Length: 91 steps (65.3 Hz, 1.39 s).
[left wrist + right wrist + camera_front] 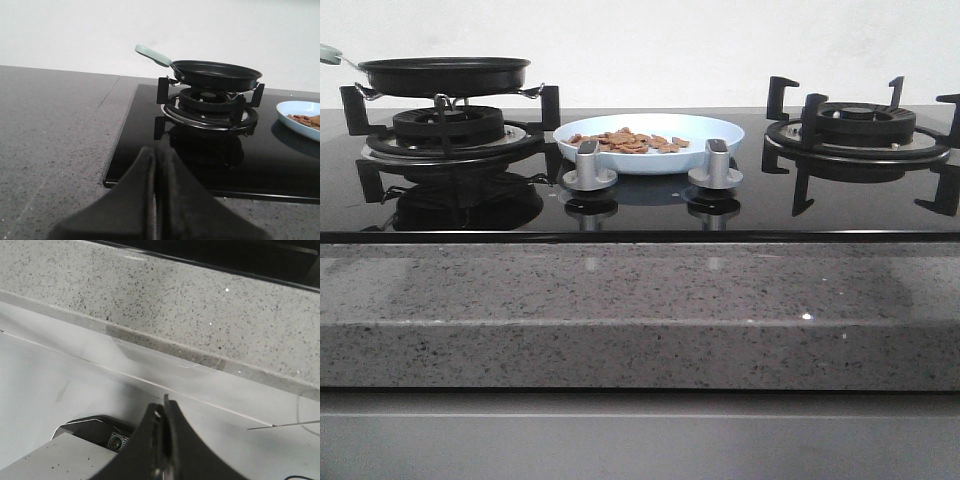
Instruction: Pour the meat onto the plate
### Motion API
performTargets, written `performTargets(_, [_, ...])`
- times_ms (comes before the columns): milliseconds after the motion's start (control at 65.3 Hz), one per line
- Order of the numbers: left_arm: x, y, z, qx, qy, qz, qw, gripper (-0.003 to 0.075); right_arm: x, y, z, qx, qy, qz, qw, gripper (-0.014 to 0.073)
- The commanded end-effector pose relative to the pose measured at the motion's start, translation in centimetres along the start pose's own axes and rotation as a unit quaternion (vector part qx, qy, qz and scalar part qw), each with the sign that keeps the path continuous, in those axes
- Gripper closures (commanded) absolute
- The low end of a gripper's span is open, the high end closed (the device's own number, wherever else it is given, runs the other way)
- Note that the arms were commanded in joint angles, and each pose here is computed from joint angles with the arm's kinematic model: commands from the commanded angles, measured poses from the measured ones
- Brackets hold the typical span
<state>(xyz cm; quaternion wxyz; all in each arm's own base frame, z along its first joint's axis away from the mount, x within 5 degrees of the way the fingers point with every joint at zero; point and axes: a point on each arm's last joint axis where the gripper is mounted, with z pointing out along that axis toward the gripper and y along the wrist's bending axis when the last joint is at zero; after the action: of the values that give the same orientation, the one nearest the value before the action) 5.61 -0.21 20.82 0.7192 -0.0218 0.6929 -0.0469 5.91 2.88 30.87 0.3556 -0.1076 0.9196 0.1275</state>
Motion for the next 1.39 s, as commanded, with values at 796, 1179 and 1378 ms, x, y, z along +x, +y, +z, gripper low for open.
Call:
performTargets(796, [-1.04,-0.22,-0.2,0.017,-0.07,0.038,0.997,0.0741,-0.91,0.09,-0.52,0.001,-0.033,0.0,0.999,0.071])
performTargets(1179, [-1.04,-0.22,-0.2,0.017,-0.07,0.038,0.997,0.0741,-0.91,0.09,-0.52,0.001,-0.033,0.0,0.999,0.071])
performTargets(1378, [-1.04,-0.22,-0.2,0.017,-0.07,0.038,0.997,0.0741,-0.91,0.09,-0.52,0.001,-0.033,0.0,0.999,0.071])
